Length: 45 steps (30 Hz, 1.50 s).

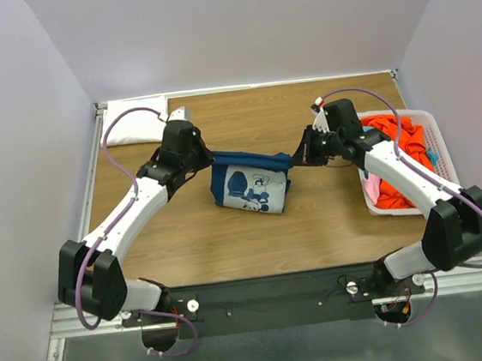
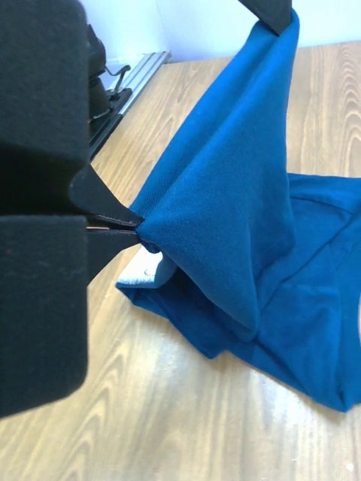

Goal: Fold and stack the t-shirts
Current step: Fold the tshirt

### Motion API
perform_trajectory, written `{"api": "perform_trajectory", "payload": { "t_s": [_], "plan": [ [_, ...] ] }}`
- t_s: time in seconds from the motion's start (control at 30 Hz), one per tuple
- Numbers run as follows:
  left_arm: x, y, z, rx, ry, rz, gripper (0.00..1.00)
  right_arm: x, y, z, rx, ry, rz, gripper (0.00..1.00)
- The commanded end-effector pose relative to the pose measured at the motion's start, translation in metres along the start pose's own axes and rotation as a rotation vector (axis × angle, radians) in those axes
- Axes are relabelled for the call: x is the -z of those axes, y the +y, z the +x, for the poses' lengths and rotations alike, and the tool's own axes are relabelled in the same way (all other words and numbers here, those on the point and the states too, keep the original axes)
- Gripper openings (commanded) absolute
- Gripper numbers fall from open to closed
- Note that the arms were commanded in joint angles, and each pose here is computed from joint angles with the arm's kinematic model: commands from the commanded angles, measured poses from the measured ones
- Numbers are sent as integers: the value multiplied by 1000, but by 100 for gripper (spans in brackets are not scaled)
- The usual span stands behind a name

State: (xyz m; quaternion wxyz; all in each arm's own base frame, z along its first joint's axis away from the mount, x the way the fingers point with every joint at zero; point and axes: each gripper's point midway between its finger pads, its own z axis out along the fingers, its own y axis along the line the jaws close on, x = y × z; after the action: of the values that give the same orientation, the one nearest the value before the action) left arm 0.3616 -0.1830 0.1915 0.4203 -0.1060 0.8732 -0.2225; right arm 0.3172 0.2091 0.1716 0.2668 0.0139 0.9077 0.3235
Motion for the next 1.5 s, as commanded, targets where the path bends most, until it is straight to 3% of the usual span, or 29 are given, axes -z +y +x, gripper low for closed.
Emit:
{"api": "perform_trajectory", "payload": {
  "t_s": [0.0,0.8,0.87,0.9,0.93,0.97,1.0,1.1,1.2,1.23,1.33,1.47],
  "plan": [
    [-13,11,-26,-31,-71,-46,0,-7,-3,-16,5,-7,-30,1],
    [-128,31,-12,-57,87,-83,0,-70,-48,-39,-114,34,35,1],
    [-136,32,-13,-54,86,-85,0,-80,-57,-42,-129,39,53,4],
    [-138,29,-12,-57,101,-64,5,-81,-55,-50,-134,24,53,11],
    [-140,25,-16,-60,94,-53,17,-84,-56,-53,-132,23,55,14],
    [-142,24,-16,-60,97,-50,40,-88,-59,-55,-139,24,64,18],
    [-142,22,-19,-63,92,-44,54,-89,-55,-63,-128,8,56,22],
    [-137,11,-33,-77,62,-16,98,-84,-46,-76,-118,-22,37,48],
    [-122,-2,-47,-87,27,19,98,-75,-37,-79,-101,-37,12,71],
    [-119,-2,-42,-88,31,20,98,-67,-31,-77,-91,-41,-8,99],
    [-100,-18,-44,-95,5,68,98,-56,-25,-75,-75,-57,-21,100],
    [-83,-28,-16,-101,49,123,98,-38,-3,-60,-50,-35,-120,100]
  ]
}}
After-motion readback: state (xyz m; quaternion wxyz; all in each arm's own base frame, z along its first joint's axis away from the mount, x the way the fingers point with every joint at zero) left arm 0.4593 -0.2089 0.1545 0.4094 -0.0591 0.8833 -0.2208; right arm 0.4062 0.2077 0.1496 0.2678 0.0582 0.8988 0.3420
